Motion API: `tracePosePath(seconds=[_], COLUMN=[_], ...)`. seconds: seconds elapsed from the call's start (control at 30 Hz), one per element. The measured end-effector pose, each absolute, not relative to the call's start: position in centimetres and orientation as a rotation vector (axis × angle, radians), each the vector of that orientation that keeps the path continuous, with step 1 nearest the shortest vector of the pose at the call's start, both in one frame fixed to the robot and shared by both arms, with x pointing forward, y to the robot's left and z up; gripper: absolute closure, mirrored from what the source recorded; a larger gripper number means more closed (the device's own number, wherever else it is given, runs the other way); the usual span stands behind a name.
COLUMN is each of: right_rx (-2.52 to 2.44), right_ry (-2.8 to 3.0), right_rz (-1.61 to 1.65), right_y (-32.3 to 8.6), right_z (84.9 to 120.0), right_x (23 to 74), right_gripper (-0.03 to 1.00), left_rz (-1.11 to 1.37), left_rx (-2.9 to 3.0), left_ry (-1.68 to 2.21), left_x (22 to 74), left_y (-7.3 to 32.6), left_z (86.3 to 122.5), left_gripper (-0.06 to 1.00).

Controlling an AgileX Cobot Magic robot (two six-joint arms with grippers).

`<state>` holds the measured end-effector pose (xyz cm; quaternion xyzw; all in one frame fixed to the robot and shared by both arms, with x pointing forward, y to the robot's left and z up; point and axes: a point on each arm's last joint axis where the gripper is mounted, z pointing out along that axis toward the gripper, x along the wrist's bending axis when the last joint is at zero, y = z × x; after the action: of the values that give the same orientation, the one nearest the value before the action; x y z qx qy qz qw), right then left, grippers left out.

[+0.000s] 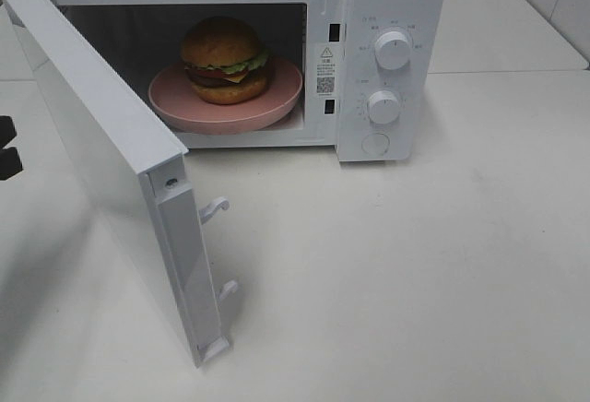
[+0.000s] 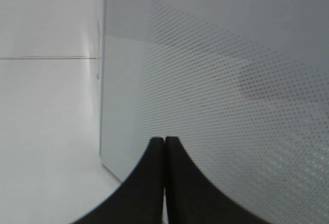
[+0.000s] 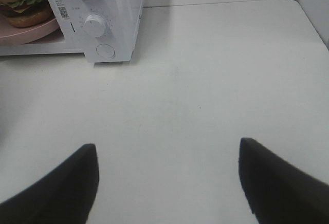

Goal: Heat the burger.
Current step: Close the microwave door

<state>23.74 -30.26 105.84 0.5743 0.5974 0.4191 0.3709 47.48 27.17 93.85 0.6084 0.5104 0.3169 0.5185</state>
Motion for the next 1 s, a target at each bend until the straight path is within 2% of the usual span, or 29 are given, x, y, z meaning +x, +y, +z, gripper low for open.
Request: tracePosePath(seconds=[0.5,1.0], right_rx=[1.473,1.473], right_ry=[1.532,1.532], right_rz=[1.075,1.075], right_y=[-30.3,-30.3], right_z=[105.8,105.8], right_x=[23.7,23.7], right_gripper=[0.23,0.23], left_rz=[0.740,0.667], left_rx=[1.467,1.497], left_ry=[1.218,1.136], left_x=[49.9,52.6], left_y=[23.6,17.7], left_z=[93.2,93.1], left_gripper=[0.94,0.94])
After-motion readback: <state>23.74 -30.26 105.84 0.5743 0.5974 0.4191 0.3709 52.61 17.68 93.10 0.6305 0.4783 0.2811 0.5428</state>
